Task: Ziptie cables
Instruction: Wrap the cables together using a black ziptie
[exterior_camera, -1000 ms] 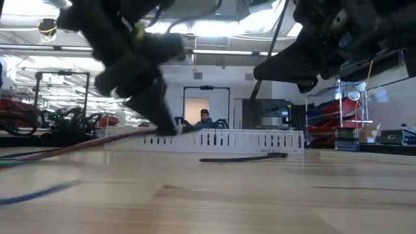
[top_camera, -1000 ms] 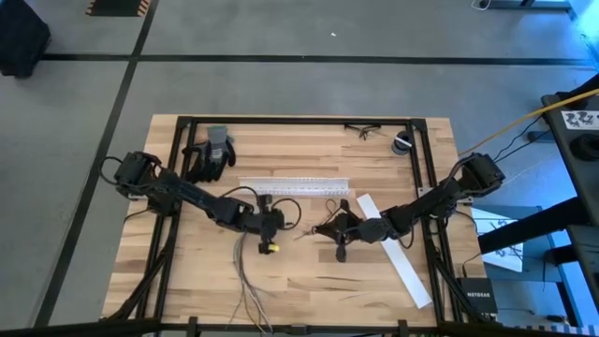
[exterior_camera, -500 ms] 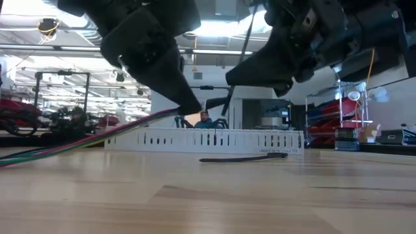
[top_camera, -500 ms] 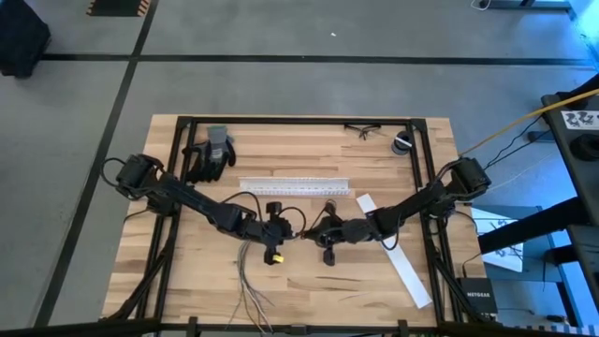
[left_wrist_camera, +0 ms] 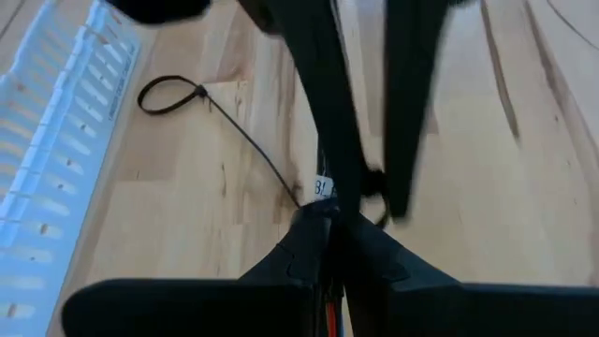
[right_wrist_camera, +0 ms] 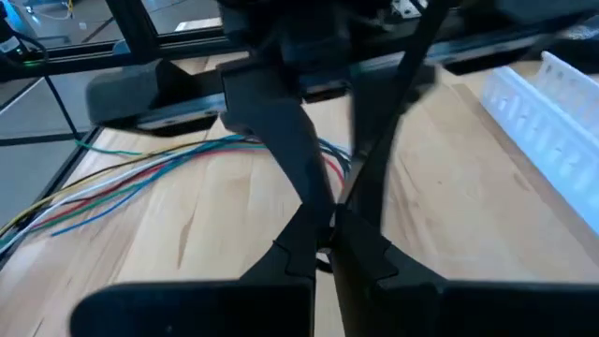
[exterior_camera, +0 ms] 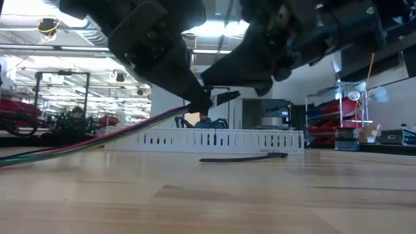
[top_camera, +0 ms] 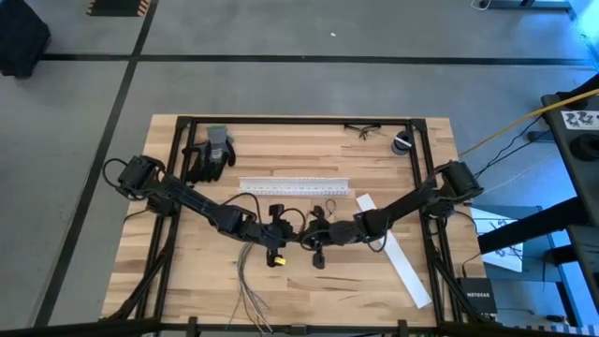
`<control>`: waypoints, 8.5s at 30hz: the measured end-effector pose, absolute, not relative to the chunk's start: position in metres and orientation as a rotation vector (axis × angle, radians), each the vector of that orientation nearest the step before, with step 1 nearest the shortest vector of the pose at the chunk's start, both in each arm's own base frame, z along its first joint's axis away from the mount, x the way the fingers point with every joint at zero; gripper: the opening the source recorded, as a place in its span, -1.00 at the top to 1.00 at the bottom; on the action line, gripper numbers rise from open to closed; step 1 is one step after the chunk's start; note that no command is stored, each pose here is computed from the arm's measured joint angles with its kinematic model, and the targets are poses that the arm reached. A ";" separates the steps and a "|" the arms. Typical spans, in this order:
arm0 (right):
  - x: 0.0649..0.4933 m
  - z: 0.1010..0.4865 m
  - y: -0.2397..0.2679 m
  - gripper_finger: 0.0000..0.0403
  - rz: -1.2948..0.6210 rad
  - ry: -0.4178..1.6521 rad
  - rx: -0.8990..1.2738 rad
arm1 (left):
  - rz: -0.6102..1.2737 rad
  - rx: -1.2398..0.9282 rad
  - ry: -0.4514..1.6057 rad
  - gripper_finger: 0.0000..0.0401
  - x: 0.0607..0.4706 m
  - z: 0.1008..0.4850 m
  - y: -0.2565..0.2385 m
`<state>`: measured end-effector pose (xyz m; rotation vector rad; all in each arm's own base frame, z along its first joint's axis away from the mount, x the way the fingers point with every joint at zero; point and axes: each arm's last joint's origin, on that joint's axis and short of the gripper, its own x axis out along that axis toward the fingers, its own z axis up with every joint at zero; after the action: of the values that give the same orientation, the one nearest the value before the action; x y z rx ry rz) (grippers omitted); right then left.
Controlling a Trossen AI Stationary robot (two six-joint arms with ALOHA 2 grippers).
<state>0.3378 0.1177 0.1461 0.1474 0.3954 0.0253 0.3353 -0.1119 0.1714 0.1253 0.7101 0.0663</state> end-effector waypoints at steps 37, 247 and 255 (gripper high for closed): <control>0.349 0.133 0.113 0.93 -0.020 0.463 0.121 | 0.033 0.139 0.800 0.31 0.323 0.170 -0.121; 0.387 0.056 0.107 0.93 -0.188 0.655 -0.122 | 0.258 0.018 0.376 0.74 0.212 0.251 -0.097; 0.387 0.056 0.107 0.93 -0.193 0.654 -0.124 | 0.194 -0.051 0.431 0.29 0.188 0.258 -0.088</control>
<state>0.3873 0.1067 0.0556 -0.1244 0.6535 -0.1932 0.1879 -0.0877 0.2580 -0.0505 0.4308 0.1939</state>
